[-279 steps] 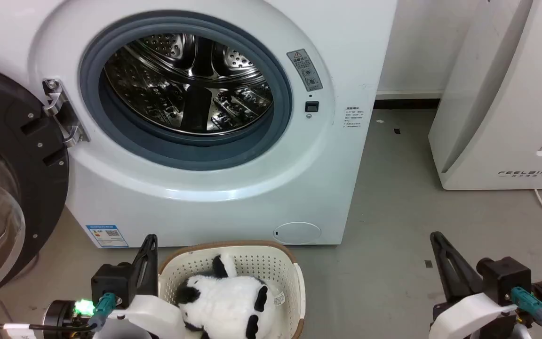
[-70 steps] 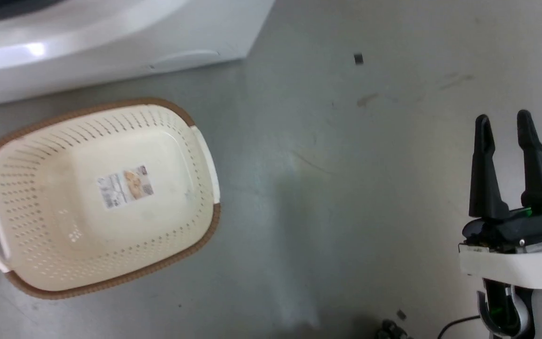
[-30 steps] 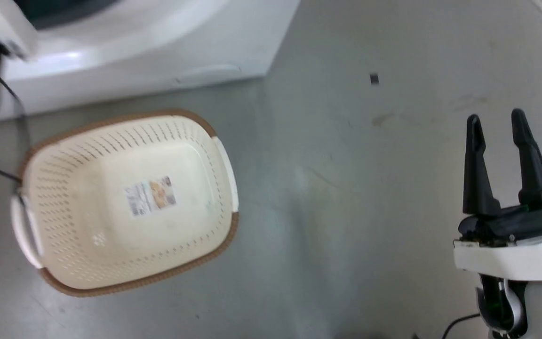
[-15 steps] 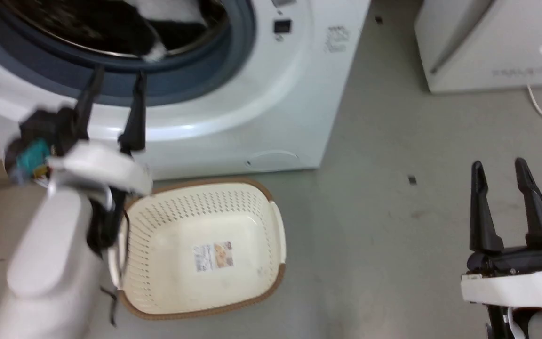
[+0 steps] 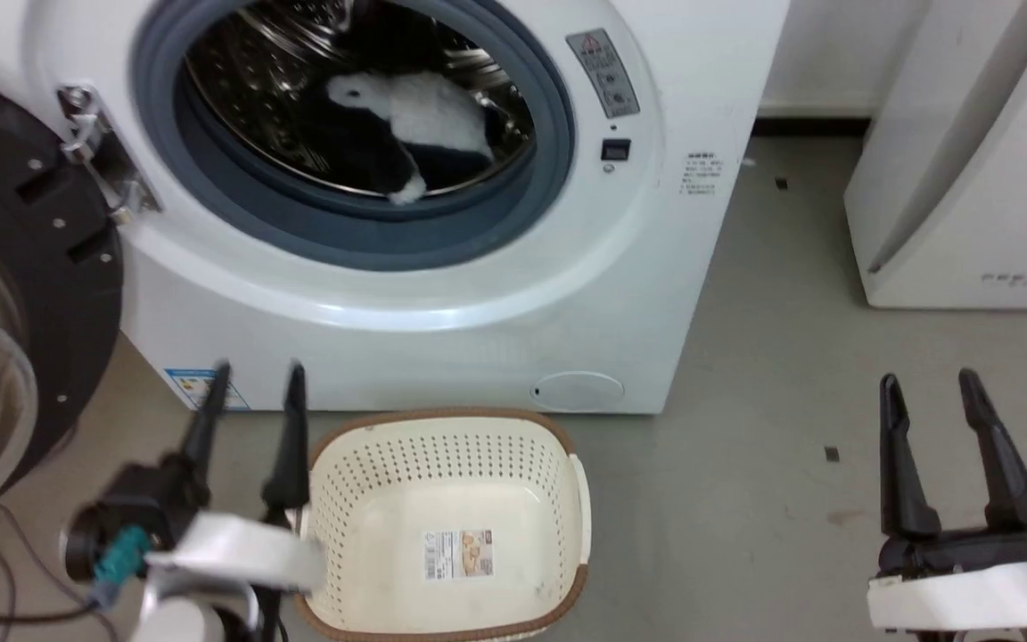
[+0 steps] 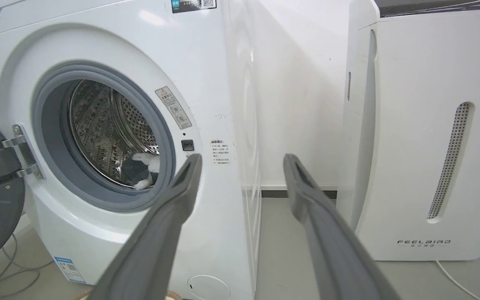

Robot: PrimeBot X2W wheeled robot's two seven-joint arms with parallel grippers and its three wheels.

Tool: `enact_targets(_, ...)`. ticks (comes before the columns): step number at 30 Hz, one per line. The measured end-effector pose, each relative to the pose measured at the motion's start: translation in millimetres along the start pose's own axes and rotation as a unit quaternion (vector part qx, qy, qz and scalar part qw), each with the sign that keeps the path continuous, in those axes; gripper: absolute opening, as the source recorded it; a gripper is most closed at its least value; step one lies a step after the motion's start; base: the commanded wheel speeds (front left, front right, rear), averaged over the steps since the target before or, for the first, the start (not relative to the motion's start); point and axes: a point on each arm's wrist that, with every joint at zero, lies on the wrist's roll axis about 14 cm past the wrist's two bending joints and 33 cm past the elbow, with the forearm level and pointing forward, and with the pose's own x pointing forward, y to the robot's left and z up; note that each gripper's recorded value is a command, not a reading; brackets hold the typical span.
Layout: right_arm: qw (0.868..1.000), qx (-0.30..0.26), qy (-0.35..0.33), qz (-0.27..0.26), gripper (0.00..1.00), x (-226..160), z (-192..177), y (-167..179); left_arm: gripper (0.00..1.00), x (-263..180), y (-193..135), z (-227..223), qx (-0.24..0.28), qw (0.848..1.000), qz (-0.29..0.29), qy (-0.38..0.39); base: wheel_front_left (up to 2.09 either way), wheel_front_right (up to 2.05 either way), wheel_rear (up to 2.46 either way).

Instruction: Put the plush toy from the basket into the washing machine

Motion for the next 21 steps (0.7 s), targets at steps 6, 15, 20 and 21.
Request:
enact_targets(6,1.000,0.005,0.008,0.014,1.00,-9.7,-2.4,10.7,1.00,-36.0,-1.1,-26.7,-0.011,0.999,0.013,0.044,0.00,0.00,0.00)
enact_targets(15,1.000,0.010,0.014,0.011,1.00,-17.0,-4.3,9.8,1.00,-49.4,-3.2,-30.7,-0.016,0.998,0.022,0.049,0.00,0.00,0.00)
enact_targets(20,1.000,0.011,0.013,0.013,1.00,-16.7,-3.7,11.3,1.00,-50.4,-2.6,-26.6,-0.012,0.999,0.026,0.042,0.00,0.00,0.00)
enact_targets(21,1.000,0.011,0.013,0.014,0.00,-16.6,-3.5,11.5,0.00,-50.4,-3.4,-26.1,-0.015,0.999,0.025,0.041,0.00,0.00,0.00)
